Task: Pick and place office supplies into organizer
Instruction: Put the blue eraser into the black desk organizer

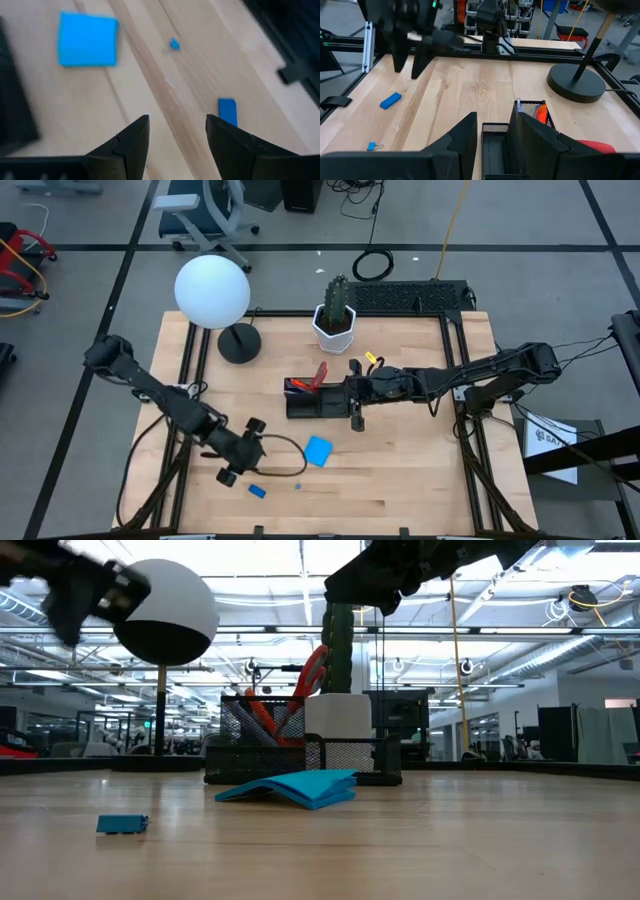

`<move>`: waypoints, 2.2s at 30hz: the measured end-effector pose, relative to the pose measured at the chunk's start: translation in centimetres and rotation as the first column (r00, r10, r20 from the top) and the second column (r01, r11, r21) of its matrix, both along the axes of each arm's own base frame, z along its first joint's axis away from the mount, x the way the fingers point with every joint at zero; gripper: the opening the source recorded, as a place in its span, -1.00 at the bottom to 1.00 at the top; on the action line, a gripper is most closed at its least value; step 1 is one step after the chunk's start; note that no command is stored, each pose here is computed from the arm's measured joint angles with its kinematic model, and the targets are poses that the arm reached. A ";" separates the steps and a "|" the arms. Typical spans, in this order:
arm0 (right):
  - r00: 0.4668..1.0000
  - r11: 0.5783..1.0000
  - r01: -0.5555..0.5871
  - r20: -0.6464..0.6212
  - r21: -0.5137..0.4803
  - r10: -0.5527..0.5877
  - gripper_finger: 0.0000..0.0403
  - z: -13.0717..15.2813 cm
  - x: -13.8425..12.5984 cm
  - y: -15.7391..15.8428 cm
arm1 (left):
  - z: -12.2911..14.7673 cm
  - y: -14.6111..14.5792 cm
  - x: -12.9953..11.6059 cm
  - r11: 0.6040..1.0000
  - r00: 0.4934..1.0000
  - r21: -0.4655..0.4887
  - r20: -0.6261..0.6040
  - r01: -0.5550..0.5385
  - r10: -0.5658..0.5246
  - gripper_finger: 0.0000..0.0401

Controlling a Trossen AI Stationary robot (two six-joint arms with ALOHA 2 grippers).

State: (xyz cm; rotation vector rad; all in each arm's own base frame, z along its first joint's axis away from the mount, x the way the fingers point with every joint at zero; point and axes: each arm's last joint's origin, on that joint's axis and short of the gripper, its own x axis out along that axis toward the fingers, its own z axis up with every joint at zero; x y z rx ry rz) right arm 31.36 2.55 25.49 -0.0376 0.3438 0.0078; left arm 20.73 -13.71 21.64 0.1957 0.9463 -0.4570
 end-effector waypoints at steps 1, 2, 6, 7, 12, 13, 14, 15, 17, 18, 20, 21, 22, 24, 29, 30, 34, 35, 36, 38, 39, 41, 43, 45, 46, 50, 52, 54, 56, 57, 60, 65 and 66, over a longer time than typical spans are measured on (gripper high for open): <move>1.000 1.000 0.000 0.000 0.000 0.000 -0.35 0.0 0.0 0.0 | -0.5 -0.3 0.1 1.000 1.000 0.005 -0.025 0.004 -0.004 -0.01; 1.000 1.000 0.000 0.000 0.000 0.000 -0.35 0.0 0.0 0.0 | -0.9 -0.5 0.1 1.000 0.999 0.010 -0.046 0.002 -0.001 -0.01; 1.000 1.000 0.000 0.000 0.000 0.000 -0.35 0.0 0.0 0.0 | -1.6 -2.0 0.7 0.999 0.993 0.042 -0.120 0.010 -0.005 -0.01; 1.000 1.000 0.000 0.000 0.000 0.000 -0.35 0.0 0.0 0.0 | -1.5 -2.5 1.0 0.999 0.991 0.049 -0.134 0.013 -0.007 -0.01; 1.000 1.000 0.001 0.000 0.004 -0.001 -0.35 0.0 0.0 0.0 | -1.1 -4.9 2.3 0.996 0.984 0.078 -0.177 0.036 -0.022 -0.01; 1.000 1.000 0.001 -0.001 0.004 -0.001 -0.35 0.0 0.0 0.0 | -1.1 -5.3 2.5 0.995 0.982 0.086 -0.185 0.042 -0.026 -0.01; 1.000 1.000 0.001 -0.001 0.004 -0.001 -0.35 0.0 0.0 0.0 | -1.3 -5.7 2.7 0.994 0.979 0.100 -0.201 0.047 -0.026 -0.01; 1.000 1.000 0.001 -0.001 0.004 -0.001 -0.35 0.0 0.0 0.0 | -1.6 -5.9 2.7 0.991 0.974 0.120 -0.225 0.050 -0.022 -0.01; 1.000 1.000 0.001 -0.001 0.004 -0.001 -0.35 0.0 0.0 0.0 | -2.2 -6.4 2.8 0.987 0.964 0.151 -0.266 0.051 -0.009 -0.01; 1.000 1.000 0.001 -0.001 0.004 -0.001 -0.35 0.0 0.0 0.0 | -2.5 -6.7 3.0 0.986 0.960 0.159 -0.279 0.046 0.000 -0.01; 1.000 1.000 0.002 -0.001 0.004 -0.002 -0.35 0.0 0.0 0.0 | -3.1 -7.1 3.1 0.983 0.950 0.177 -0.311 0.037 0.020 -0.01; 1.000 1.000 0.002 0.000 0.004 -0.002 -0.35 0.0 0.0 0.0 | -3.4 -7.2 3.1 0.982 0.945 0.185 -0.324 0.031 0.031 -0.01; 1.000 1.000 0.002 -0.001 0.004 -0.002 -0.35 0.0 0.0 0.0 | -3.6 -7.5 3.2 0.983 0.941 0.180 -0.337 0.029 0.034 -0.01; 1.000 1.000 0.002 -0.001 0.004 -0.002 -0.35 0.0 0.0 0.0 | -3.8 -7.9 3.3 0.986 0.937 0.167 -0.347 0.027 0.033 -0.01; 1.000 1.000 0.001 -0.001 0.004 -0.001 -0.35 0.0 0.0 0.0 | -3.9 -8.4 3.0 0.989 0.930 0.149 -0.360 -0.022 0.074 -0.01; 1.000 1.000 0.002 -0.001 0.004 -0.002 -0.35 0.0 0.0 0.0 | -3.9 -8.5 3.0 0.989 0.928 0.144 -0.362 -0.032 0.083 -0.01; 1.000 1.000 0.003 -0.001 0.007 -0.003 -0.35 0.0 0.0 0.0 | -3.9 -9.0 2.5 0.987 0.933 0.155 -0.347 -0.047 0.099 -0.01; 1.000 1.000 0.004 -0.001 0.012 -0.004 -0.35 0.0 0.0 0.0 | -3.9 -9.2 2.4 0.986 0.935 0.158 -0.340 -0.044 0.097 -0.01; 1.000 1.000 0.006 -0.001 0.017 -0.006 -0.35 0.0 0.0 0.0 | -3.9 -9.2 2.4 0.986 0.938 0.160 -0.334 -0.043 0.096 -0.01; 1.000 1.000 0.008 -0.001 0.022 -0.008 -0.35 0.0 0.0 0.0 | -3.9 -9.4 2.4 0.987 0.940 0.153 -0.329 -0.044 0.093 -0.01; 1.000 1.000 0.008 -0.001 0.022 -0.008 -0.35 0.0 0.0 0.0 | -3.9 -9.4 2.4 0.988 0.942 0.146 -0.323 -0.048 0.093 -0.01; 1.000 1.000 0.008 -0.001 0.022 -0.008 -0.35 0.0 0.0 0.0 | -3.8 -9.5 2.5 0.989 0.945 0.139 -0.314 -0.050 0.092 -0.01; 1.000 1.000 0.008 -0.001 0.022 -0.008 -0.35 0.0 0.0 0.0 | -3.8 -9.5 2.5 0.989 0.946 0.141 -0.311 -0.045 0.087 -0.01; 1.000 1.000 0.008 -0.001 0.022 -0.008 -0.35 0.0 0.0 0.0 | -3.8 -9.5 2.5 0.989 0.947 0.142 -0.311 -0.041 0.084 -0.01; 1.000 1.000 0.008 -0.001 0.022 -0.008 -0.35 0.0 0.0 0.0 | -3.8 -9.5 2.5 0.989 0.947 0.142 -0.311 -0.040 0.083 -0.01; 1.000 1.000 0.008 -0.001 0.022 -0.008 -0.35 0.0 0.0 0.0 | -3.8 -9.5 2.5 0.989 0.949 0.146 -0.309 -0.025 0.069 -0.01; 1.000 1.000 0.008 -0.001 0.022 -0.008 -0.35 0.0 0.0 0.0 | -3.8 -9.6 2.5 0.989 0.949 0.146 -0.309 -0.023 0.068 -0.01; 1.000 1.000 0.008 -0.001 0.022 -0.008 -0.35 0.0 0.0 0.0 | -3.8 -9.6 2.5 0.989 0.949 0.146 -0.309 -0.023 0.068 -0.01; 1.000 1.000 0.008 -0.001 0.022 -0.008 -0.35 0.0 0.0 0.0 | -3.8 -9.6 2.4 0.989 0.949 0.146 -0.309 -0.022 0.067 -0.02; 1.000 1.000 0.008 -0.001 0.022 -0.008 -0.35 0.0 0.0 0.0 | -3.8 -9.6 2.4 0.989 0.949 0.146 -0.309 -0.022 0.067 -0.02; 1.000 1.000 0.008 -0.001 0.022 -0.008 -0.35 0.0 0.0 0.0 | -4.0 -9.6 2.5 0.988 0.949 0.151 -0.308 -0.023 0.070 -0.02; 1.000 1.000 0.008 -0.001 0.022 -0.008 -0.35 0.0 0.0 0.0 | -6.0 -9.9 2.7 0.984 0.932 0.181 -0.358 0.005 0.061 -0.02; 1.000 1.000 0.008 -0.001 0.022 -0.008 -0.35 0.0 0.0 0.0 | -6.5 -10.0 2.8 0.983 0.927 0.185 -0.372 0.017 0.054 -0.02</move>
